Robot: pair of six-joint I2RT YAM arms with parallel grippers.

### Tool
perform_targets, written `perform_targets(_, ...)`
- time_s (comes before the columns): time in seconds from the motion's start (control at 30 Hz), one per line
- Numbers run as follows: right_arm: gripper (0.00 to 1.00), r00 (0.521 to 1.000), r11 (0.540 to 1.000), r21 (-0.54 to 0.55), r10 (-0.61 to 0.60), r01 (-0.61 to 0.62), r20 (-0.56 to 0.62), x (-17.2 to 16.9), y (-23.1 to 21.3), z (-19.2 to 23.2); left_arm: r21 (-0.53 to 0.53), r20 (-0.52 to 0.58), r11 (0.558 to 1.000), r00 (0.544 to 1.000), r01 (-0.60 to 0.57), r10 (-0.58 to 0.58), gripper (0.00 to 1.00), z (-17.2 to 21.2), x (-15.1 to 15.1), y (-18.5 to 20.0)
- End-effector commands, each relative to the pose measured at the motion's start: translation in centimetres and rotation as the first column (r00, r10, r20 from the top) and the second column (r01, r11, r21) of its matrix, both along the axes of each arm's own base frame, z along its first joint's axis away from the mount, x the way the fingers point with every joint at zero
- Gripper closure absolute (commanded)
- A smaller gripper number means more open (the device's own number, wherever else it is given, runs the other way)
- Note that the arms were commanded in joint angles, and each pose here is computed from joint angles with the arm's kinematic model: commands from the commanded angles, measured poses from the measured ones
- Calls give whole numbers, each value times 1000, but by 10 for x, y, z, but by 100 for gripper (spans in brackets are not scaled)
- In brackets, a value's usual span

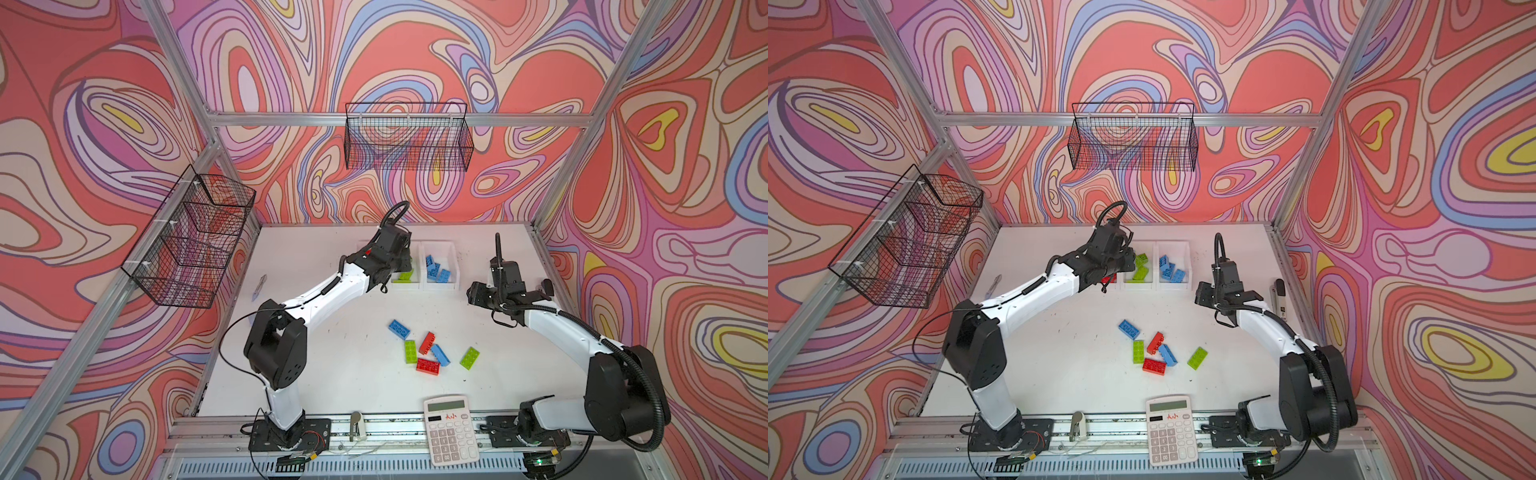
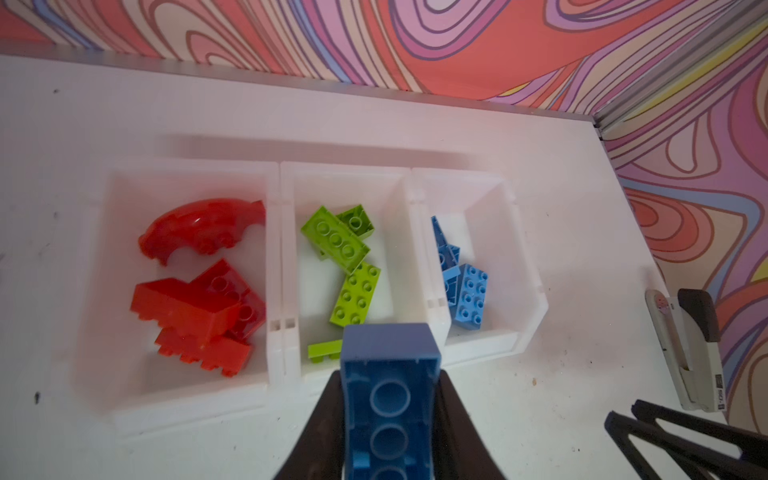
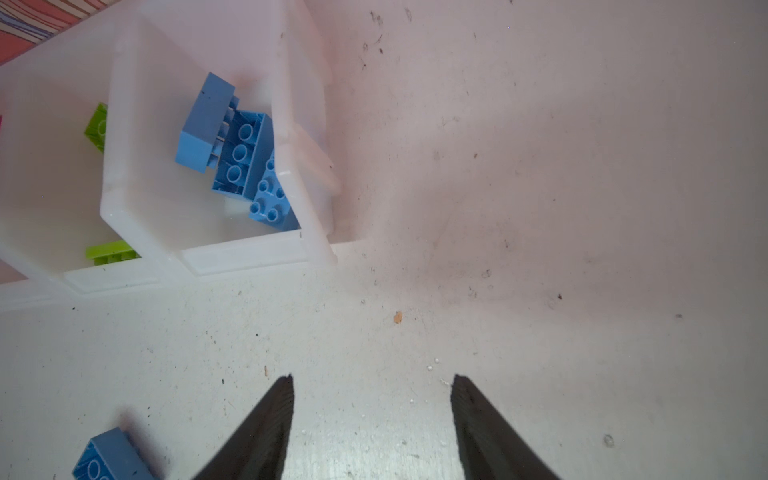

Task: Sort the legos into containers by color
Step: 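Drop the blue brick into the blue compartment while the right gripper lowers to bricks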

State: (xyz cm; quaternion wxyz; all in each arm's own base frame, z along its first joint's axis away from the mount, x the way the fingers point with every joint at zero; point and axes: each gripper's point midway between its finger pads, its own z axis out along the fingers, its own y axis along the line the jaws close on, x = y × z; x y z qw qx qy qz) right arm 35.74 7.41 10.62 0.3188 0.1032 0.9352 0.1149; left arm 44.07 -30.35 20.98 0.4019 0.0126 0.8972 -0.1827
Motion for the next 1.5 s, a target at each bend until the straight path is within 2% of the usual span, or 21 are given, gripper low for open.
perform_targets(0.0, 36, 1000, 1000, 25, -11, 12, -23, -12, -1, -4, 53, -1, 995, 996, 85, -85, 88, -15, 10, -30)
perform_targets(0.17, 35, 998, 999, 23, 41, -40, -51, -29, 3, -5, 28, 38, 983, 982, 184, -185, 87, -22, 29, -77)
perform_targets(0.37, 34, 987, 990, 67, 131, -125, -96, -57, 21, -11, 4, 90, 967, 963, 255, -254, 82, -28, 50, -112)
perform_targets(0.57, 35, 988, 989, 98, 122, -113, -96, -66, 30, -13, -34, 100, 962, 958, 271, -267, 67, -42, 61, -130)
perform_targets(0.7, 35, 980, 986, 77, 156, -148, -122, -72, 40, -17, -37, 108, 964, 960, 264, -258, 51, -34, 60, -127)
perform_targets(0.87, 31, 960, 974, 65, 223, -215, -171, -85, 57, -28, 24, 171, 975, 960, 221, -222, 33, -11, 56, -103)
perform_targets(0.93, 30, 953, 969, 69, 245, -237, -175, -88, 63, -28, 33, 184, 978, 961, 204, -207, 29, -4, 54, -91)
perform_targets(1.13, 29, 920, 938, 94, 345, -333, -186, -104, 87, -25, 9, 203, 995, 974, 96, -96, 30, 16, 48, -29)
perform_targets(1.3, 29, 880, 904, 113, 427, -412, -208, -126, 105, -26, -38, 160, 999, 987, -11, 17, 32, 4, 33, 46)
perform_targets(1.47, 29, 841, 873, 159, 487, -461, -236, -149, 124, -34, -3, 119, 997, 990, -74, 74, 33, -15, 11, 89)
